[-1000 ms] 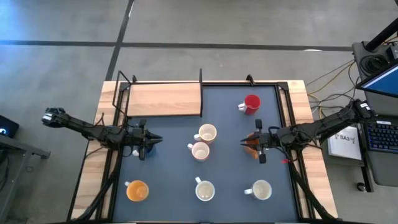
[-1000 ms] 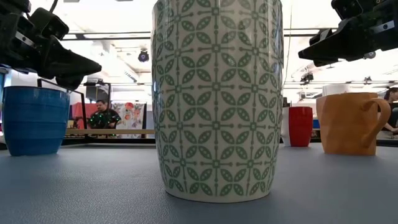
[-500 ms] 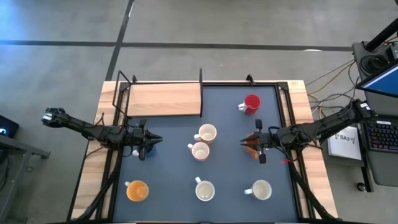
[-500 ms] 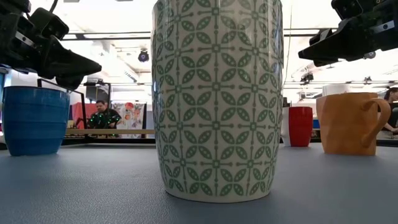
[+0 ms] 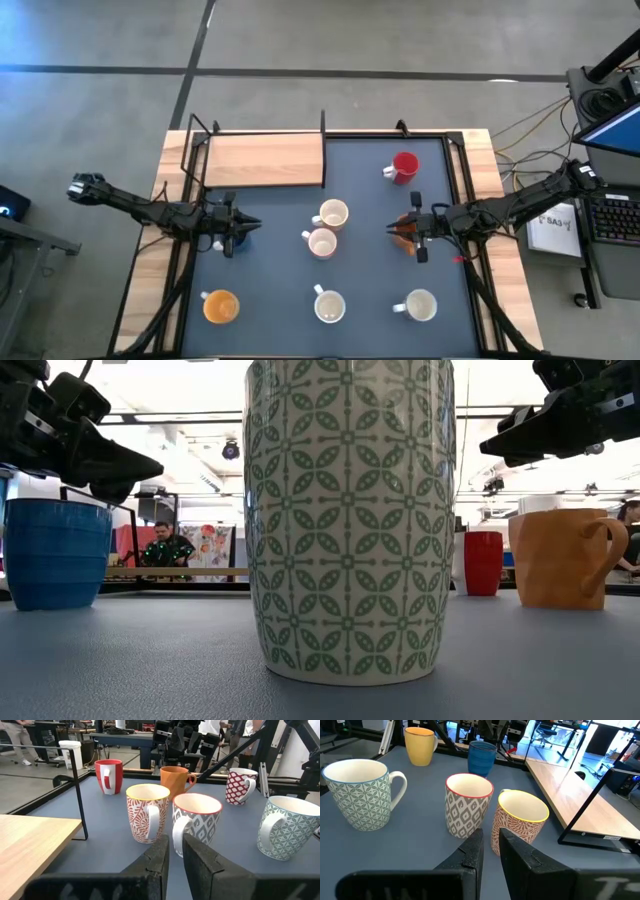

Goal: Place coffee mugs
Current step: Put the blue mug on the shelf

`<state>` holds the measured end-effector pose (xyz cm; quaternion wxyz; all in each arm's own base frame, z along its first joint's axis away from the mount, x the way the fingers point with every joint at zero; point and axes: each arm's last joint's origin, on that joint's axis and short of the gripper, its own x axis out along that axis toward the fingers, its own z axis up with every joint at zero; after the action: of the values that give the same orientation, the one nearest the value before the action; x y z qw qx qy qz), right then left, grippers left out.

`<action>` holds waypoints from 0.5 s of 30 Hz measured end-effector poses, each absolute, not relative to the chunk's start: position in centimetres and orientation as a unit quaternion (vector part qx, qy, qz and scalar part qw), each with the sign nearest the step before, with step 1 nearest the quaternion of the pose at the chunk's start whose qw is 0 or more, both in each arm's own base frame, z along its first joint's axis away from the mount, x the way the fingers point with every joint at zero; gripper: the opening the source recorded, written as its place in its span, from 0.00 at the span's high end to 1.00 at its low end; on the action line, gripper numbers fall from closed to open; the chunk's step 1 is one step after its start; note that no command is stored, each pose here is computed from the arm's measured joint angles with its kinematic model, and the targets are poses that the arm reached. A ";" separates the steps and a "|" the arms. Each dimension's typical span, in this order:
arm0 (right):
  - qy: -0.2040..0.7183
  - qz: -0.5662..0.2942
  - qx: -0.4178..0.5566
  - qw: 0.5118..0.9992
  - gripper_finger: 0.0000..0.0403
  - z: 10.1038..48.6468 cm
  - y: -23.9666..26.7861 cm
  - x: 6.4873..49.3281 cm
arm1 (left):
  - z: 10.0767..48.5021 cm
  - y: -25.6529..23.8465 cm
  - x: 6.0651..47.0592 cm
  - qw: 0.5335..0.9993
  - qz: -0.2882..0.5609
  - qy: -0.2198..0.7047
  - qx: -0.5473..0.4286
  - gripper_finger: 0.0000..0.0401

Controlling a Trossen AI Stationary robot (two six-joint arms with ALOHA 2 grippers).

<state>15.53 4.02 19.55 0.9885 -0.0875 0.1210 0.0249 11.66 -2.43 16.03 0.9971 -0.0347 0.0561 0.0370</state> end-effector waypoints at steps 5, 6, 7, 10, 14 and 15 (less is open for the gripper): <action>0.121 0.025 -0.088 0.988 0.88 19.5 4.0 15.5 | 16.0 -2.4 11.7 0.997 0.038 0.056 -0.034 0.91; 0.121 0.025 -0.088 0.988 0.88 19.5 4.0 15.5 | 16.0 -2.4 11.7 0.997 0.038 0.056 -0.034 0.91; 0.121 0.025 -0.088 0.988 0.88 19.5 4.0 15.5 | 16.0 -2.4 11.7 0.997 0.038 0.056 -0.034 0.91; 0.121 0.025 -0.088 0.988 0.88 19.5 4.0 15.5 | 16.0 -2.4 11.7 0.997 0.039 0.056 -0.034 0.91; 0.121 0.025 -0.088 0.988 0.88 19.5 4.0 15.5 | 16.0 -2.4 11.7 0.997 0.040 0.056 -0.034 0.91; 0.121 0.025 -0.087 0.988 0.88 19.5 4.0 15.5 | 16.0 -2.4 11.7 0.997 0.040 0.056 -0.033 0.91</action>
<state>15.53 4.02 19.55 0.9885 -0.0874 0.1211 0.0250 11.66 -2.41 16.03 0.9971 -0.0331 0.0556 0.0401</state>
